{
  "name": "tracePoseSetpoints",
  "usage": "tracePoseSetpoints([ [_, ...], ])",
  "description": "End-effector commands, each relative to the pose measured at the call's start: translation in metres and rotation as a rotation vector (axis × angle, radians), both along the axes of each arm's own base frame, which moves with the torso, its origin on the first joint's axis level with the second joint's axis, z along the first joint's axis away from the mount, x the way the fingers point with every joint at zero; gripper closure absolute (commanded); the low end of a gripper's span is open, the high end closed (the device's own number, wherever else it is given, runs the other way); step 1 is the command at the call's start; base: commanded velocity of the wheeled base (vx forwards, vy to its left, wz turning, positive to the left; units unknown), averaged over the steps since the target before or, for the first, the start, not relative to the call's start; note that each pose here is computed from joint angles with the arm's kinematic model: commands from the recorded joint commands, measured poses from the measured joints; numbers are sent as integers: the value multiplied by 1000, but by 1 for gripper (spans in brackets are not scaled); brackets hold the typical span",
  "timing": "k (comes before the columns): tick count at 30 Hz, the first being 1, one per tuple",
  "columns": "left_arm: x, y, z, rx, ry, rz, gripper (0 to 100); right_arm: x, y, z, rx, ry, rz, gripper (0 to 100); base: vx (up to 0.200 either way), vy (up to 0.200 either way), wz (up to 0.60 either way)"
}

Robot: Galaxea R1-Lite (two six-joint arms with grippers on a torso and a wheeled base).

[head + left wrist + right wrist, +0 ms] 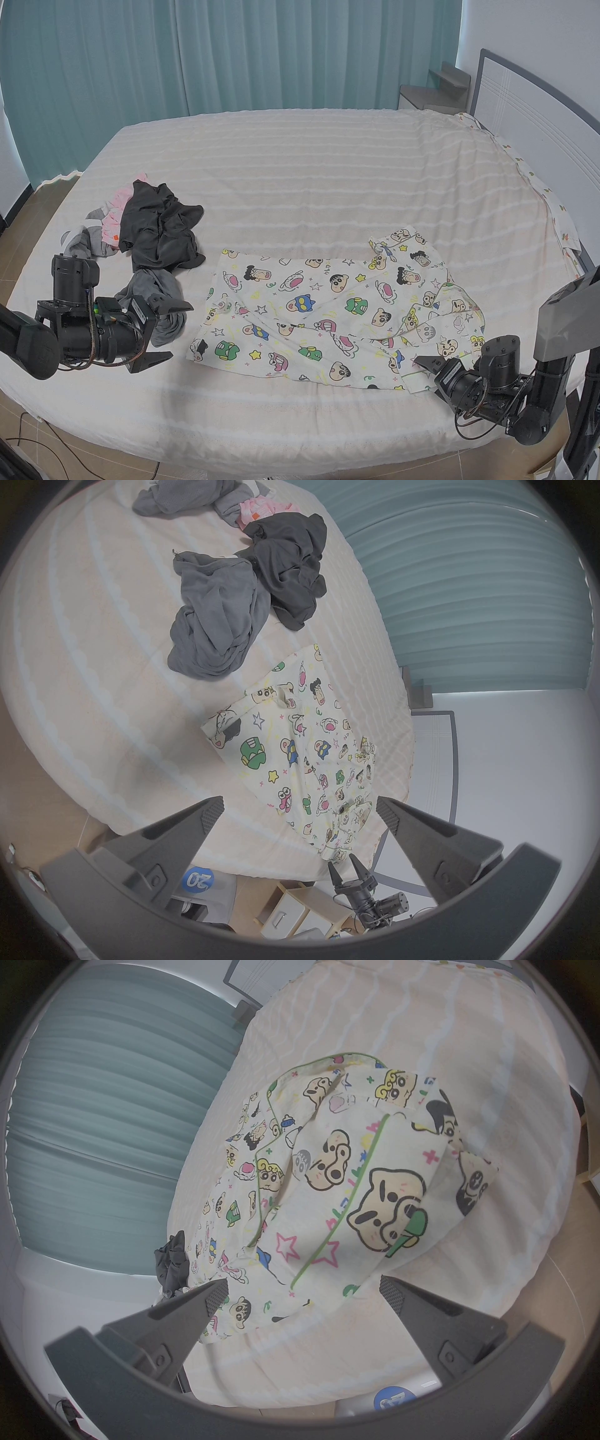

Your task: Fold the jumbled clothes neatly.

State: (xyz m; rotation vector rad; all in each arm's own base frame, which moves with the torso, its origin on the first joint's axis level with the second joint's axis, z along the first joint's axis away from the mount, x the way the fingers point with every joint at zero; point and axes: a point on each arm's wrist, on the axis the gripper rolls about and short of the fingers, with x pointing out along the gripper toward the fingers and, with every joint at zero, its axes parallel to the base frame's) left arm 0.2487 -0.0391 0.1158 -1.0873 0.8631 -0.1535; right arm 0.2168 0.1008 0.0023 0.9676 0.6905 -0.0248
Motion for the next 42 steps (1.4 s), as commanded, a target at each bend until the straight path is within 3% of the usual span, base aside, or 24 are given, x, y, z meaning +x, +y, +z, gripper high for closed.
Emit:
tracePoseSetpoints([
  [1,-3,-3,-1,3,5,-12,0,0,1,-17,-23,53,-2,0,0,0,0],
  [11,-2,-3,-3,3,14,-11,0,10,-1,-22,-6,10,-32,0,0,0,0],
  [12,-2,-3,-3,3,14,-11,0,12,-2,-22,-10,7,-46,100,0,0,0],
  [26,-3,-3,-3,3,15,-11,0,11,-2,-12,-7,-30,-49,100,0,0,0],
  [33,-3,-3,-4,4,18,-11,0,18,1,11,-9,-149,-20,100,0,0,0],
  [42,-3,-4,-4,4,18,-13,0,43,5,33,-23,-181,-30,100,0,0,0],
])
